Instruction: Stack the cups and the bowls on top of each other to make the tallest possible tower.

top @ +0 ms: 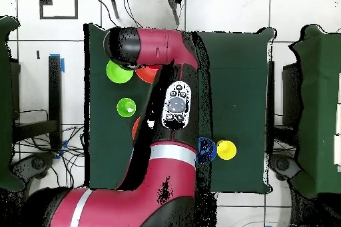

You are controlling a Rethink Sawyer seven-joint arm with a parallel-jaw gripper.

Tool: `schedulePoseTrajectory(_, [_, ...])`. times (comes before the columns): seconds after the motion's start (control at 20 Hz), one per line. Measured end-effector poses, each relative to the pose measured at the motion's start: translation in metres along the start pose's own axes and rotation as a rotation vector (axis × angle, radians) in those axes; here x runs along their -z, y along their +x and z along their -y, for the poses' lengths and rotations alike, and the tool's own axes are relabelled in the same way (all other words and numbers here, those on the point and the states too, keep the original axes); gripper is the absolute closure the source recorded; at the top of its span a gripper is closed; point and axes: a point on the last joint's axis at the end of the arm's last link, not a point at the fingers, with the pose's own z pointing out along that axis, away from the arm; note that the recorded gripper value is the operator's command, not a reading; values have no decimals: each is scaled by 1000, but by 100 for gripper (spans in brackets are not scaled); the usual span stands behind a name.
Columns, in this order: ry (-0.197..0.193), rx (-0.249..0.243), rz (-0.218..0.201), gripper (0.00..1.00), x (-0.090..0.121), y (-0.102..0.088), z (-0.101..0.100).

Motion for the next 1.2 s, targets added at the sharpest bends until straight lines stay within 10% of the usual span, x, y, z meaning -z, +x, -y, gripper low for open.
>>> schedulePoseTrajectory(1.2, [1, 92, -19, 0, 7, 62, -52])
